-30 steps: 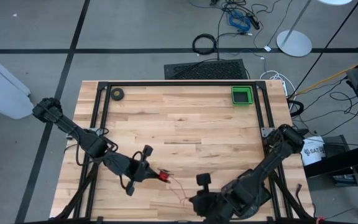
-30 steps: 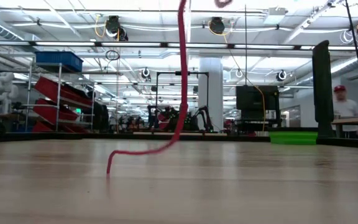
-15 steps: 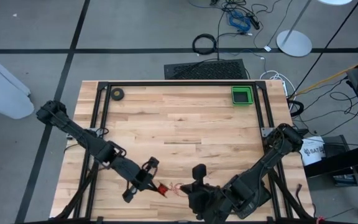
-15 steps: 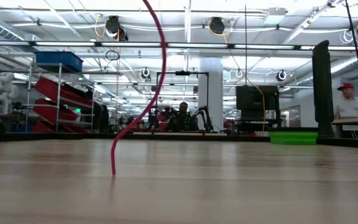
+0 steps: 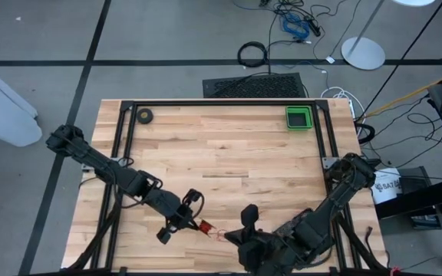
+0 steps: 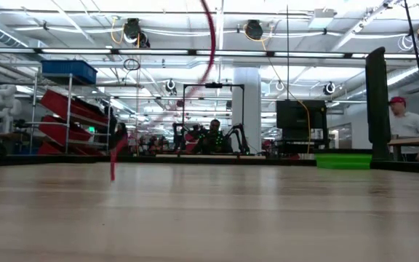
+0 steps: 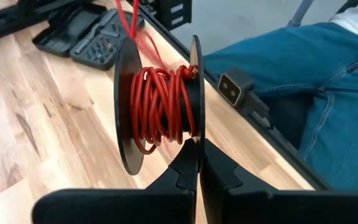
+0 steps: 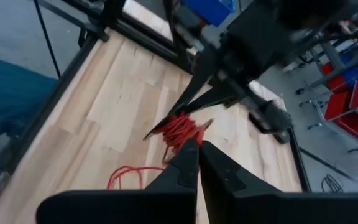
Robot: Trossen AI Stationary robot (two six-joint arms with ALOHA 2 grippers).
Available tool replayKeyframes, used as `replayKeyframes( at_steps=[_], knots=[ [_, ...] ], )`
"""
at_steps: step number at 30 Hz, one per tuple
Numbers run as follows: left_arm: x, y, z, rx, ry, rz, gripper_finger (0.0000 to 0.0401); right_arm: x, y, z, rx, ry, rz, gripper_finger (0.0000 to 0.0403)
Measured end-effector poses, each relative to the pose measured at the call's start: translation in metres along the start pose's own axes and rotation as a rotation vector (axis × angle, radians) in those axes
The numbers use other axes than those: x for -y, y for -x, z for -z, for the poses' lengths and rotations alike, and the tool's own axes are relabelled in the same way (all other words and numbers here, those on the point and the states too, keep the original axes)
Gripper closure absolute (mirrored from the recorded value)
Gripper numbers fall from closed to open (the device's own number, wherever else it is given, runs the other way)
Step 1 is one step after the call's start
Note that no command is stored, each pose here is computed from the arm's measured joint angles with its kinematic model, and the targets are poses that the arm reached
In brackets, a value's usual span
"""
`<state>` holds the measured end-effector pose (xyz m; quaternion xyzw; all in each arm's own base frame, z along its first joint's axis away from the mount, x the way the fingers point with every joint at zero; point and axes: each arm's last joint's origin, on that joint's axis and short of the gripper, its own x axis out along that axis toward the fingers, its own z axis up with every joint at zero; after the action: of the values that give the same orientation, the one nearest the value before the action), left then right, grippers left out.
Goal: Coil cords
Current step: Coil the red wire on the black spool
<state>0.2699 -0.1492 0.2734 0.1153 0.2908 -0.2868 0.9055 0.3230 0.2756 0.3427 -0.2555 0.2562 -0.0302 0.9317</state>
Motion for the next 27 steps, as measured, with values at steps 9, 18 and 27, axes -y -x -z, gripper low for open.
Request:
replayKeyframes(
  at_steps=[9, 18, 27],
  knots=[
    [0.000, 0.000, 0.000, -0.001, 0.002, 0.006, 0.0395, 0.003, 0.024, -0.017, 0.057, 0.035, 0.024, 0.0403],
    [0.009, 0.001, -0.013, 0.136, -0.009, 0.115, 0.0395, 0.036, -0.007, -0.016, 0.004, 0.024, 0.090, 0.0403],
    [0.019, 0.001, -0.020, 0.205, -0.115, 0.128, 0.0395, 0.043, -0.034, -0.011, -0.033, -0.002, 0.047, 0.0403]
  ],
)
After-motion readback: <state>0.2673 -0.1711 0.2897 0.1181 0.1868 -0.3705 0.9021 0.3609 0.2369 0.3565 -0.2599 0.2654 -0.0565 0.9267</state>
